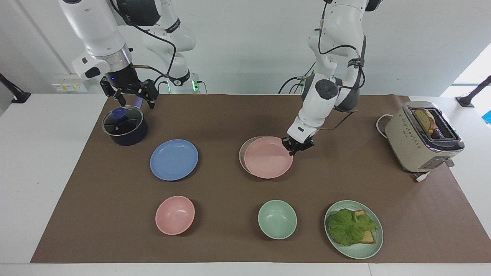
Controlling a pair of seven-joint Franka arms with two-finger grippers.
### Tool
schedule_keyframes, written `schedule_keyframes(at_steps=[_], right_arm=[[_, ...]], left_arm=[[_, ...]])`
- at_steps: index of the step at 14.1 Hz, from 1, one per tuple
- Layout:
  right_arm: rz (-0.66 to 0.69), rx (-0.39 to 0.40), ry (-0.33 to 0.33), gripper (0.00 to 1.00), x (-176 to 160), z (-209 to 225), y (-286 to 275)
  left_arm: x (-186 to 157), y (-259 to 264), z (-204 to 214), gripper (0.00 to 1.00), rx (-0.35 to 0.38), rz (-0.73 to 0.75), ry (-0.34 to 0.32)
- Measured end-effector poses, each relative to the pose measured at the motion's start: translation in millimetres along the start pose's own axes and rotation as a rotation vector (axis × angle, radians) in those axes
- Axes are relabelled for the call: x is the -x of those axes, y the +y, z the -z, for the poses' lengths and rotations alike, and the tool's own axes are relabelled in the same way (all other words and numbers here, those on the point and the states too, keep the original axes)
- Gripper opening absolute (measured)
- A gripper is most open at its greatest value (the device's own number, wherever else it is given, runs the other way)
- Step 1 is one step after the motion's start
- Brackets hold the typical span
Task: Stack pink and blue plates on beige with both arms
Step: 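Carry the pink plate onto the beige plate and lower it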
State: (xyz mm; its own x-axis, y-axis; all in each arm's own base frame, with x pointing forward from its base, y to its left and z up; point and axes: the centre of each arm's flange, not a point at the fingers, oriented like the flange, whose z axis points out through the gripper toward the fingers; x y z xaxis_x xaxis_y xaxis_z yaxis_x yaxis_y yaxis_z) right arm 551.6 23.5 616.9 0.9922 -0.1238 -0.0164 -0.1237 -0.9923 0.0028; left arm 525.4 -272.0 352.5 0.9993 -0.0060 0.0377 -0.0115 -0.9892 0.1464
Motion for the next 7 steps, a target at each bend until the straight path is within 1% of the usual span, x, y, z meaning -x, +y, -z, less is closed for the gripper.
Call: schedule_keyframes(at_steps=[7], right_arm=[[-0.007,0.000,0.000,1.00,-0.7,0.0,4.3]], left_arm=[[5.7,1.4,-8.5,0.04,-0.003,-0.012,0.011]])
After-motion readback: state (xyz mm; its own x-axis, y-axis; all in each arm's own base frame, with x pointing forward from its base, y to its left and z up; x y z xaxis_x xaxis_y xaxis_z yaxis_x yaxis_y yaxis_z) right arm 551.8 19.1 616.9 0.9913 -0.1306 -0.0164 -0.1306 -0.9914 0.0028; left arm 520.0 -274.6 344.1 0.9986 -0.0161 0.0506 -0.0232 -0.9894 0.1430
